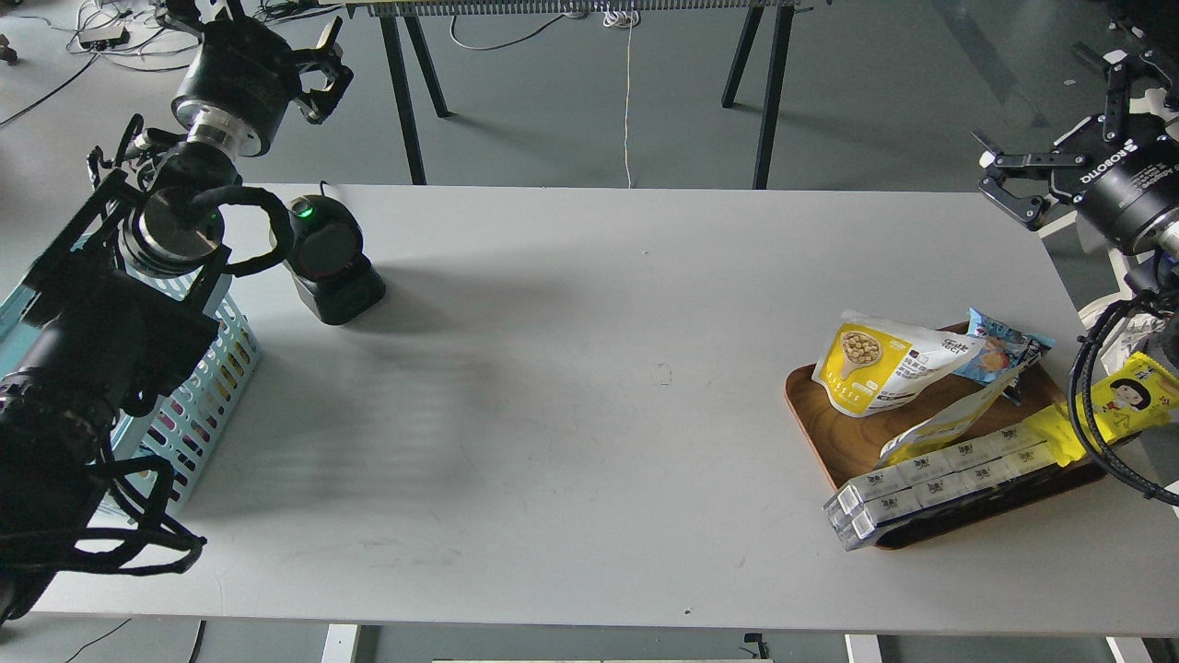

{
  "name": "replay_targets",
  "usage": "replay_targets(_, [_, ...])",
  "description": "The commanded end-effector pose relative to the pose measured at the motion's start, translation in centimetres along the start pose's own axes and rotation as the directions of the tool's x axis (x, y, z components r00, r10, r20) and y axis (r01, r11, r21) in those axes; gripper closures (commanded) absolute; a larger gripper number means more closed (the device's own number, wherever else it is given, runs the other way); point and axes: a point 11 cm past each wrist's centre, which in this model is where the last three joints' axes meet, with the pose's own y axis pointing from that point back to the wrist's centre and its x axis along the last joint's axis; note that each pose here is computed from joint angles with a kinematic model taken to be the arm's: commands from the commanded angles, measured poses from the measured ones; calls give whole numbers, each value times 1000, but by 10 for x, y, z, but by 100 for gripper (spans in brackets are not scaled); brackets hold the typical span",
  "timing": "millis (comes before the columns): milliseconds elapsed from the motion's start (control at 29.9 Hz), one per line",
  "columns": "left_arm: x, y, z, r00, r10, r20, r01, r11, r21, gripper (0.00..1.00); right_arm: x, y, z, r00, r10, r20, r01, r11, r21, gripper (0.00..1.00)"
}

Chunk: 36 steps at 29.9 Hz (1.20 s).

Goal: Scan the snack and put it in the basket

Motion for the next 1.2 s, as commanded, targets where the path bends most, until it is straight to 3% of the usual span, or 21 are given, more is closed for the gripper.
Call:
replay_targets(0, [-1, 0, 5, 1000, -8, 5, 8, 1000, -7, 0, -5, 8, -12, 999, 9, -50, -10, 1000, -20, 0])
replay_targets(234, [-3, 1, 10, 999, -37, 4, 37, 999, -15, 0, -36, 4, -40, 975, -8, -222, -15, 995, -99, 0])
replay_targets(535, [-3, 1, 14, 999, -48, 6, 49, 999, -23, 0, -97, -28, -26, 882, -133, -453, -22, 947, -322, 0])
replay_targets(669, [-1, 3, 19, 999, -46, 10, 46, 999, -29, 0, -120, -39, -14, 795, -168, -583, -137, 886, -443, 0])
replay_targets(836, [1, 4, 23, 999, -42, 17, 43, 998, -34, 0, -151, -41, 4, 700, -183, -690, -335, 770, -544, 0])
replay_targets(1070, [3, 5, 27, 999, -38, 21, 38, 999, -39, 0, -201, -24, 31, 654, -24, -756, -581, 624, -522, 0])
replay_targets(1171, [3, 5, 27, 999, -38, 21, 38, 999, -39, 0, -223, -18, 41, 636, 44, -771, -638, 592, -493, 0])
